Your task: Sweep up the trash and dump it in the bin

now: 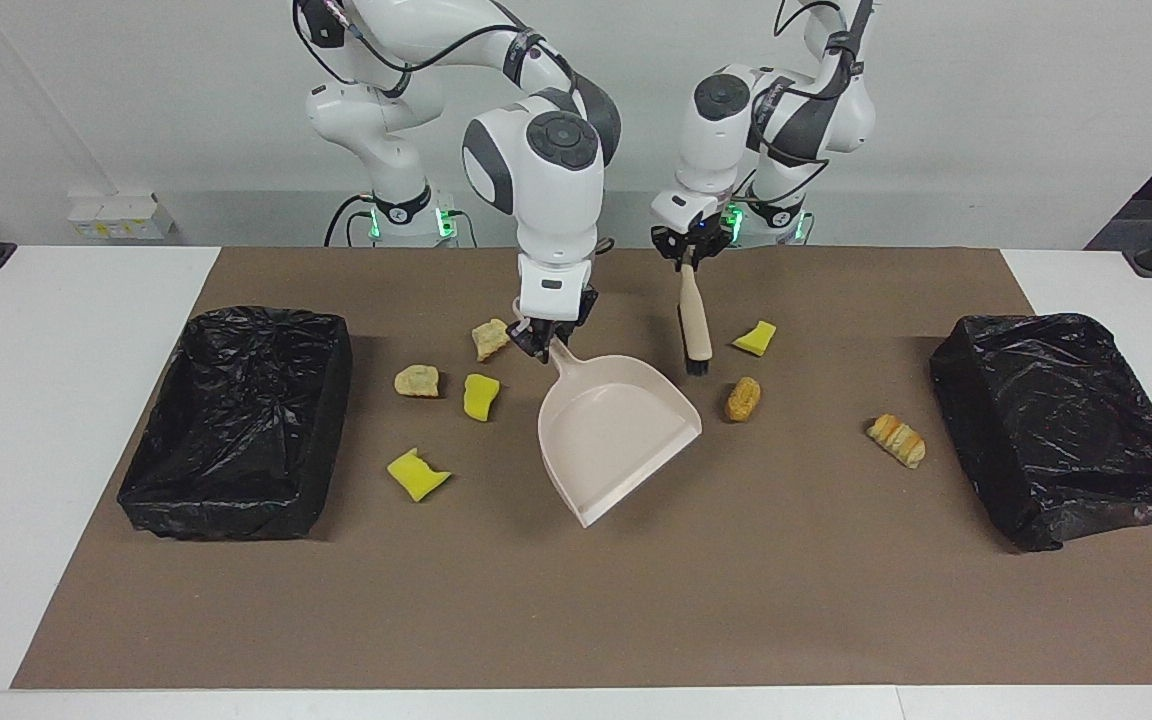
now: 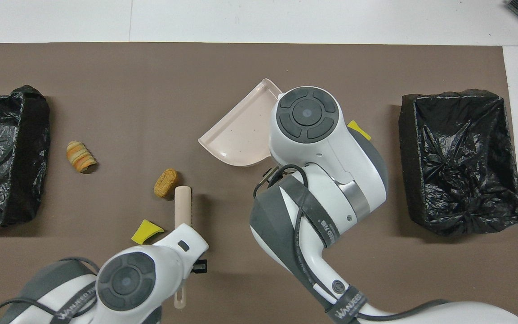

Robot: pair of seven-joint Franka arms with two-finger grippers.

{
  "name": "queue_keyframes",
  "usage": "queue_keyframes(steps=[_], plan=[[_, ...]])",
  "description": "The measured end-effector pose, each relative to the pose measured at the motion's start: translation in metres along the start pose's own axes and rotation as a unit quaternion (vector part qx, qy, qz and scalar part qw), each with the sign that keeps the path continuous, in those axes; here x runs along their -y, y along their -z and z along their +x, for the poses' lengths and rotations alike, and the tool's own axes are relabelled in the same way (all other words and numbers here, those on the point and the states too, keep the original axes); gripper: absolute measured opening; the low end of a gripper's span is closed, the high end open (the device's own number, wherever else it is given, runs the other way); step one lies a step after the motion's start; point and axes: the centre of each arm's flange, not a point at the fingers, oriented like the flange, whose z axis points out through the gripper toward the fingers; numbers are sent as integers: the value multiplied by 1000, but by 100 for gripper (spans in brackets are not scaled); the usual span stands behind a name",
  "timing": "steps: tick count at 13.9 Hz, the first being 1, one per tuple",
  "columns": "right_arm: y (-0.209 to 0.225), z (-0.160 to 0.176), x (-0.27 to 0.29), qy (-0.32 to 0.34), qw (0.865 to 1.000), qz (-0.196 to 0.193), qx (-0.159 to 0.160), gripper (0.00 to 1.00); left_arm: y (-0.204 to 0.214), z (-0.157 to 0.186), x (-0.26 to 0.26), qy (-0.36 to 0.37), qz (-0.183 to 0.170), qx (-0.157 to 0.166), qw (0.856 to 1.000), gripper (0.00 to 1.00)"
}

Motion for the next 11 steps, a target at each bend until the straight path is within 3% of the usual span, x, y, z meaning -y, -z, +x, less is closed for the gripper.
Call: queue_keyframes(steps=[3,6,11], plan=[[-13,-6,-3,93,996,-4,-8,31,9,47,57,30,7,-13,999,26],[-28,-18,-17,201,979,-10,-17,31,17,99,110,29,7,-18,999,26],[-45,-25,-31,295,955,-14,-22,31,2,162,229,0,66,-48,997,26]])
